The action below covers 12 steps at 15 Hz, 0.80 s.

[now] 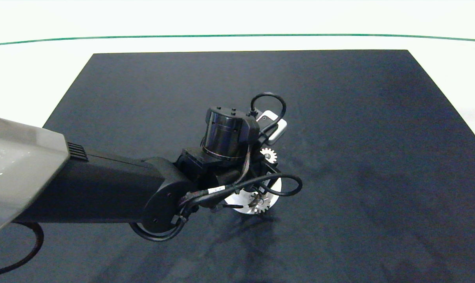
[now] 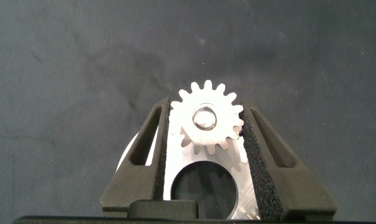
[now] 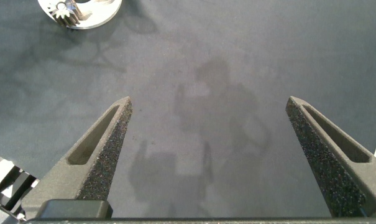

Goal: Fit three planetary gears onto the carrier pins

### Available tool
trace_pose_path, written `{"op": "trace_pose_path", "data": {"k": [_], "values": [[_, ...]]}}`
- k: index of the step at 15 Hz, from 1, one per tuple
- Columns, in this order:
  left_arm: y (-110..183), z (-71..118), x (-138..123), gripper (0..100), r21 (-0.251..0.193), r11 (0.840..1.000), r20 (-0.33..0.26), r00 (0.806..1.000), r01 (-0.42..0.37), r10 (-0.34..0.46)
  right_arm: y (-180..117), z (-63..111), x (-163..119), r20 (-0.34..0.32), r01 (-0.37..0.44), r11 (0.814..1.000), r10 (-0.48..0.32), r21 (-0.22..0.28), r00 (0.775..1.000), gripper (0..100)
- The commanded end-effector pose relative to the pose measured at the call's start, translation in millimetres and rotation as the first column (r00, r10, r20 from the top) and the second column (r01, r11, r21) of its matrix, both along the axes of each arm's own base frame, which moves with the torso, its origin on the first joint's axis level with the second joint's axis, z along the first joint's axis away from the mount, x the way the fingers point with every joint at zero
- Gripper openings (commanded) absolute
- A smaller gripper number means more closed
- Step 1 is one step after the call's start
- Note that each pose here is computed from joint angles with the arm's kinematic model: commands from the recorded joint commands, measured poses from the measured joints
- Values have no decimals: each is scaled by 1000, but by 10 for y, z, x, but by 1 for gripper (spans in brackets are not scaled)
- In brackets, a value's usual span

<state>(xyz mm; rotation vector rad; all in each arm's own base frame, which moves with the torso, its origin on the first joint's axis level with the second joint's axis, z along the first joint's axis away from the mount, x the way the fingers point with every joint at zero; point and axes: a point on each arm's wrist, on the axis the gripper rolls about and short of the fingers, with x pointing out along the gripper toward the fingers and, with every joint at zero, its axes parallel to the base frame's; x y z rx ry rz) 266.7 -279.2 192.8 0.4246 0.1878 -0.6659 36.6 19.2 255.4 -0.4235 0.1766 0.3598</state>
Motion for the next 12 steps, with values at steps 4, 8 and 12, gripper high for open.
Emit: {"op": "trace_pose_path", "data": {"k": [4, 8, 12], "values": [[-13, -7, 5, 10, 2, 1000, 2, 1000, 1, -1, -3, 2, -3, 1, 1, 1000, -1, -2, 1000, 100], [-18, -44, 17, 10, 8, 1000, -4, 1000, -1, 1, -3, 2, -3, 1, 1, 1000, -1, -2, 1000, 100], [-20, -50, 19, 10, 9, 1000, -5, 1000, -1, 1, -3, 2, -3, 1, 1, 1000, -1, -2, 1000, 100]]}}
